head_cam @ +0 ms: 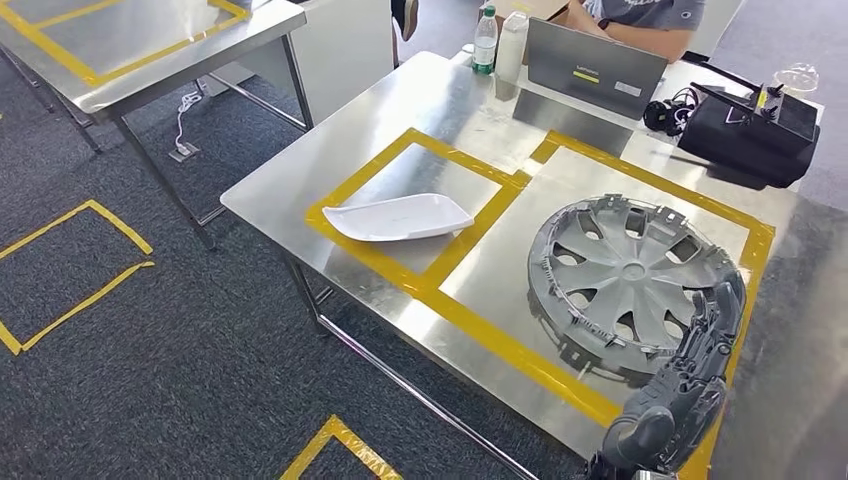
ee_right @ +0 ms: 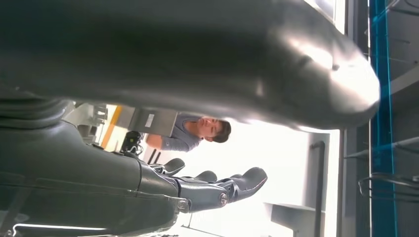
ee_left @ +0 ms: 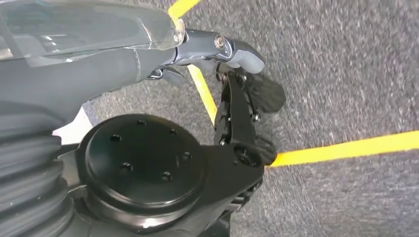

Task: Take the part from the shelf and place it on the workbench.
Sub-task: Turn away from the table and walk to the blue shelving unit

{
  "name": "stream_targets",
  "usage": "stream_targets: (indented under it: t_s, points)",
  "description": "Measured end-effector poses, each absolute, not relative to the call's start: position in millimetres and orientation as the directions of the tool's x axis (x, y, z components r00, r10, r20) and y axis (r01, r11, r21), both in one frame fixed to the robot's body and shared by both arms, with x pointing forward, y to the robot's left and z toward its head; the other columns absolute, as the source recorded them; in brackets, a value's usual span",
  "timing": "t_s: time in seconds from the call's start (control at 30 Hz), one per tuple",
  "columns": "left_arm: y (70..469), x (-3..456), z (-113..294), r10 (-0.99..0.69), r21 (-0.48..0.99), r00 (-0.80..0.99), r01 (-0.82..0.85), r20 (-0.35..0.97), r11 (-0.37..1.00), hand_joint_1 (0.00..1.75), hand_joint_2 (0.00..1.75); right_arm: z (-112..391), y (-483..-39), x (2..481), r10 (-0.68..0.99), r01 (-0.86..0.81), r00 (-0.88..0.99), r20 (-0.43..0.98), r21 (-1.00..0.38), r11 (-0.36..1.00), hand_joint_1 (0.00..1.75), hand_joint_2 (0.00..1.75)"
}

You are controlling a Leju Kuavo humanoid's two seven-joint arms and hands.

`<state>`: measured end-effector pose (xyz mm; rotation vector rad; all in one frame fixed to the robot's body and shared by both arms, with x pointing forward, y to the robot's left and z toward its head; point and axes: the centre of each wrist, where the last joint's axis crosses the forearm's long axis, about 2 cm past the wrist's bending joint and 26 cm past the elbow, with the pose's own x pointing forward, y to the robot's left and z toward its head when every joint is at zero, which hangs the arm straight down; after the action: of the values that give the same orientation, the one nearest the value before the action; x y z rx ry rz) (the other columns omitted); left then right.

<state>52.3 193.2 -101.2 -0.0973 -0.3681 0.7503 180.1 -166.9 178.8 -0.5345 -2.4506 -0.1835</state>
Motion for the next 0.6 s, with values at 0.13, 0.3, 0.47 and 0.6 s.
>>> stream_targets:
  t_s: [0.13,0.3,0.47,0.6]
  points:
    - [193.0,52.1,-101.2,0.682,-0.216,0.671,-0.648,0.293,0.730,0.00,1.75,177.0,-167.7,180.1,0.325,0.416,-0.724,0.609,0.009,0.910,0.00,0.00]
    - [191.8,52.1,-101.0,0.679,-0.221,0.673,-0.643,0.292,0.733,0.00,1.75,175.9,-168.6,180.5,0.318,0.415,-0.720,0.617,0.016,0.910,0.00,0.00]
    - [189.4,52.2,-100.5,0.674,-0.228,0.679,-0.635,0.291,0.738,0.00,1.75,176.1,-169.0,180.7,0.326,0.421,-0.719,0.613,0.011,0.907,0.00,0.00]
    - [189.5,52.2,-100.5,0.672,-0.230,0.681,-0.632,0.292,0.740,0.00,1.75,176.5,-168.9,180.8,0.342,0.428,-0.719,0.605,-0.002,0.904,0.00,0.00]
